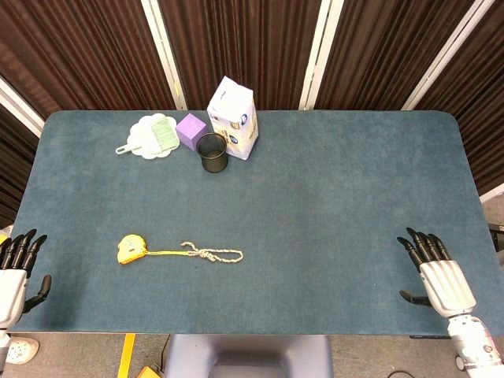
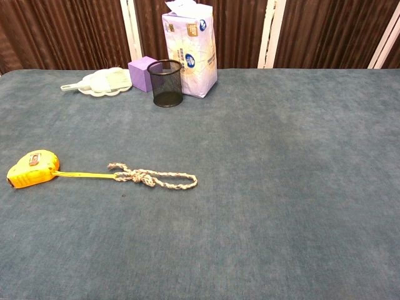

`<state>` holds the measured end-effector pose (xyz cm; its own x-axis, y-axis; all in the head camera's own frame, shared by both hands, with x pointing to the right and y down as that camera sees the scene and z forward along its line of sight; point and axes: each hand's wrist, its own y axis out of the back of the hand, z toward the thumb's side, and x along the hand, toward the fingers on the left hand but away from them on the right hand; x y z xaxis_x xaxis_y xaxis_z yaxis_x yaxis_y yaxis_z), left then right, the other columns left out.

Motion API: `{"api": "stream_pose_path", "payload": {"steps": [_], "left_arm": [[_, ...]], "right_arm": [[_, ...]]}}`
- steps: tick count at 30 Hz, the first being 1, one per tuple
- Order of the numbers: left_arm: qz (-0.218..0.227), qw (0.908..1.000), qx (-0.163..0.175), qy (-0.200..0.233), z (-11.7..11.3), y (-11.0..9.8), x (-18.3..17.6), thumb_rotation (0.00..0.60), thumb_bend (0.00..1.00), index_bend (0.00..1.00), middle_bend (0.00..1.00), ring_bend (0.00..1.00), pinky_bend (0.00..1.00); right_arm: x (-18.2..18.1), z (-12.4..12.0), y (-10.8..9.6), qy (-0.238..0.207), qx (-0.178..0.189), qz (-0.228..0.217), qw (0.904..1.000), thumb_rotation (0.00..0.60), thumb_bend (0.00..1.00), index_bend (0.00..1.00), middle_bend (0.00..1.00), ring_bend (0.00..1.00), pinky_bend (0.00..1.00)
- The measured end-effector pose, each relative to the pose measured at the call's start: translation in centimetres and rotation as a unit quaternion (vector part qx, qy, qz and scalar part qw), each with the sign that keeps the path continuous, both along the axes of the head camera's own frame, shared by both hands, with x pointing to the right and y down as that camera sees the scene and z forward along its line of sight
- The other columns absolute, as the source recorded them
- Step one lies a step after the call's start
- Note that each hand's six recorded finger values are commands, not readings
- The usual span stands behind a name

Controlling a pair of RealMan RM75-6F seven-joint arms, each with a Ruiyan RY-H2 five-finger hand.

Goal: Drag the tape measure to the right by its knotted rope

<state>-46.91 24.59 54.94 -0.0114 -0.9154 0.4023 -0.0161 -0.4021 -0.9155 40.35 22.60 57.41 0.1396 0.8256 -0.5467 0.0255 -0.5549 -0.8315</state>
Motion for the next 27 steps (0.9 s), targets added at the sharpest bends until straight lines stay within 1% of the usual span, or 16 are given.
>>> {"api": "stream_pose_path", "payload": {"steps": [7, 12, 18, 22, 24, 27], "left_arm": [[-0.001, 1.0000, -0.001, 0.002, 0.1, -0.1, 0.0, 0.600, 0.46, 0.07, 0.00, 0.00, 0.06], [0.000, 1.0000, -0.002, 0.002, 0.2, -0.1, 0.0, 0.600, 0.47, 0.07, 0.00, 0.00, 0.06], [-0.002, 1.0000, 0.001, 0.006, -0.2, 0.1, 0.0, 0.600, 0.46, 0.07, 0.00, 0.00, 0.06], [-0.003, 1.0000, 0.001, 0.009, -0.3, 0.1, 0.0, 0.600, 0.47, 0.07, 0.00, 0.00, 0.06], [-0.004, 0.9999, -0.001, 0.009, -0.3, 0.1, 0.1, 0.600, 0.47, 0.07, 0.00, 0.00, 0.06], [-0.007, 0.9999, 0.000, 0.009, -0.4, 0.2, -0.1, 0.600, 0.46, 0.07, 0.00, 0.00, 0.06]], "right_arm": [[-0.1, 0.3, 0.0, 0.002, -0.005, -0.002, 1.0000, 0.600, 0.00, 0.21, 0.00, 0.00, 0.00], [0.0, 0.1, 0.0, 0.002, 0.000, 0.001, 1.0000, 0.600, 0.00, 0.21, 0.00, 0.00, 0.00], [-0.4, 0.1, 0.1, -0.007, -0.002, -0.011, 0.9999, 0.600, 0.00, 0.22, 0.00, 0.00, 0.00], [-1.1, 0.5, -0.2, -0.030, -0.004, -0.026, 0.9992, 0.600, 0.00, 0.29, 0.01, 0.00, 0.00], [-1.5, 0.8, -0.4, -0.047, -0.009, -0.029, 0.9984, 0.600, 0.00, 0.30, 0.01, 0.00, 0.00], [-2.6, 1.6, -1.6, -0.070, -0.022, -0.041, 0.9964, 0.600, 0.00, 0.31, 0.01, 0.00, 0.00]]}}
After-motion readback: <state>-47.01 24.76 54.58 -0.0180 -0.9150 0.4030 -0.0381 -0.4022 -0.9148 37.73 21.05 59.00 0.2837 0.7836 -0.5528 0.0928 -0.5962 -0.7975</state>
